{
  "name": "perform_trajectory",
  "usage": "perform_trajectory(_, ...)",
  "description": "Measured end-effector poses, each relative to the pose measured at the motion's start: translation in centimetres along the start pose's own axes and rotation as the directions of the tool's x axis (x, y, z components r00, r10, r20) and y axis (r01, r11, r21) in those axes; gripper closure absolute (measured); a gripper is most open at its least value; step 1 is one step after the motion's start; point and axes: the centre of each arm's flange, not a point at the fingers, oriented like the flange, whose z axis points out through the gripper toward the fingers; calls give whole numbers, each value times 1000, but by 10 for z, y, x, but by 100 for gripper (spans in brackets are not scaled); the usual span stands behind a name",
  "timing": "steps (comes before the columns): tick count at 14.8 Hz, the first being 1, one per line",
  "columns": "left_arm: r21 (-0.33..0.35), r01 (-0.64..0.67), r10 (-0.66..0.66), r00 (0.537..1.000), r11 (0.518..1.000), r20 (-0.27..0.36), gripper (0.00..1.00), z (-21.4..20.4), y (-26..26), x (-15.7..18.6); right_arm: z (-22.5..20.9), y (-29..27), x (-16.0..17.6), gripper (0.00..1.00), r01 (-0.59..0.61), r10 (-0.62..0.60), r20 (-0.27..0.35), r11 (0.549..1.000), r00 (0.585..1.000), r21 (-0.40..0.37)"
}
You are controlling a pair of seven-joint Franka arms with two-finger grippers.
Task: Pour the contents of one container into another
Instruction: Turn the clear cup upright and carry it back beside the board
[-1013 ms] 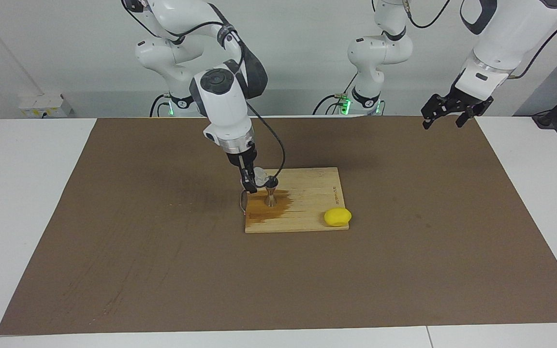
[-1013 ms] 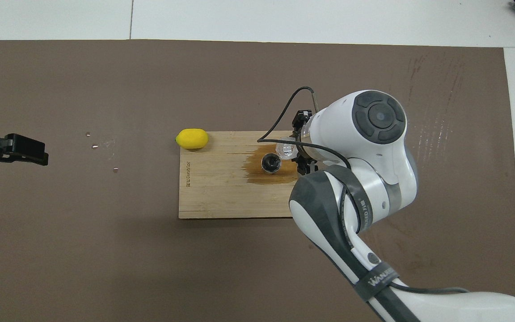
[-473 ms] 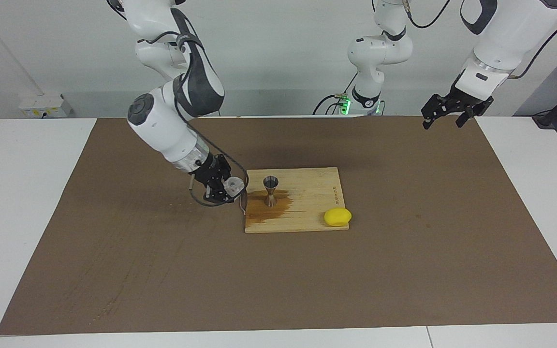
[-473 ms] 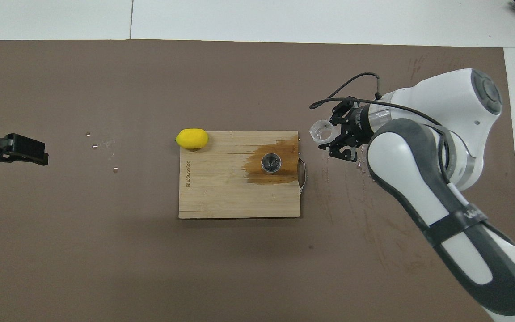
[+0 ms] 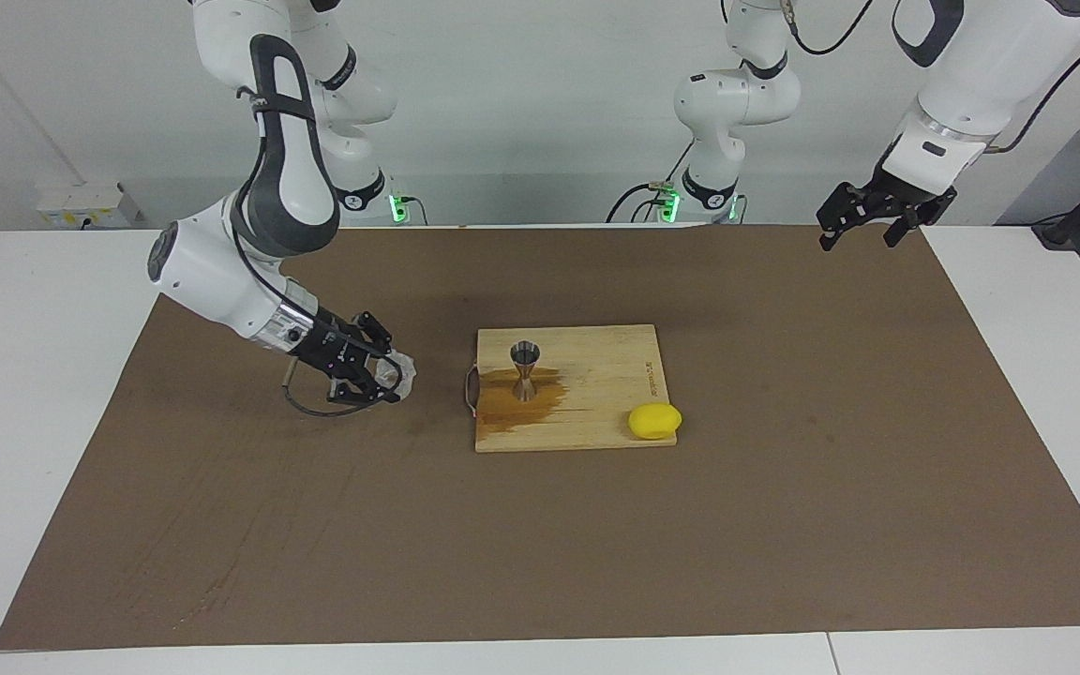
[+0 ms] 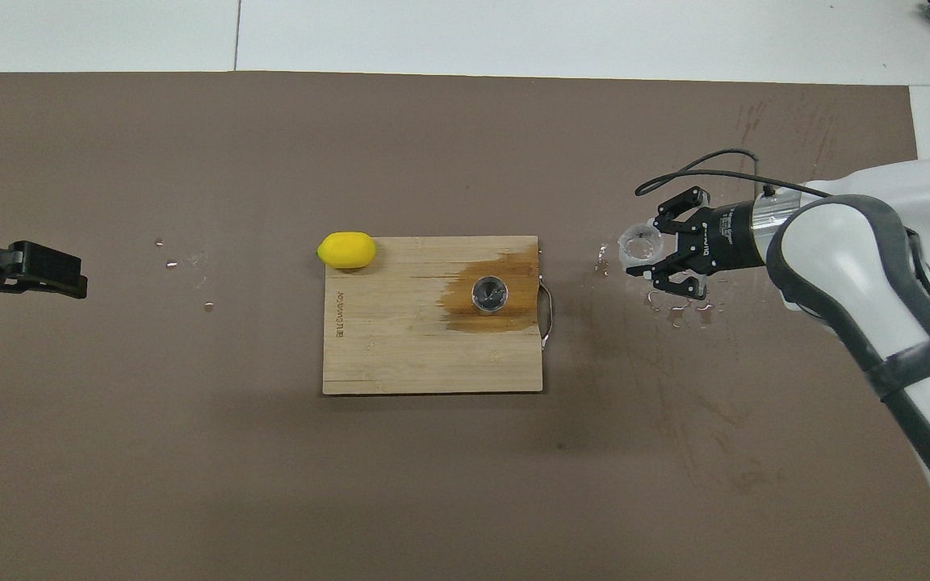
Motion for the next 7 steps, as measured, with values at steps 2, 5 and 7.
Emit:
perform_trajectory(2,0,0,0,1000,1000,0,0,0,0,0,-5,4,38,49,9,-9,42,1000,999,6)
perform_trajectory(5,0,0,0,1000,1000,0,0,0,0,0,-6,13,80,49,30,-30,65,1000,997,0)
perform_trajectory(7,0,0,0,1000,1000,0,0,0,0,0,-11,18,104,49,58,-57,78,998,995,-8)
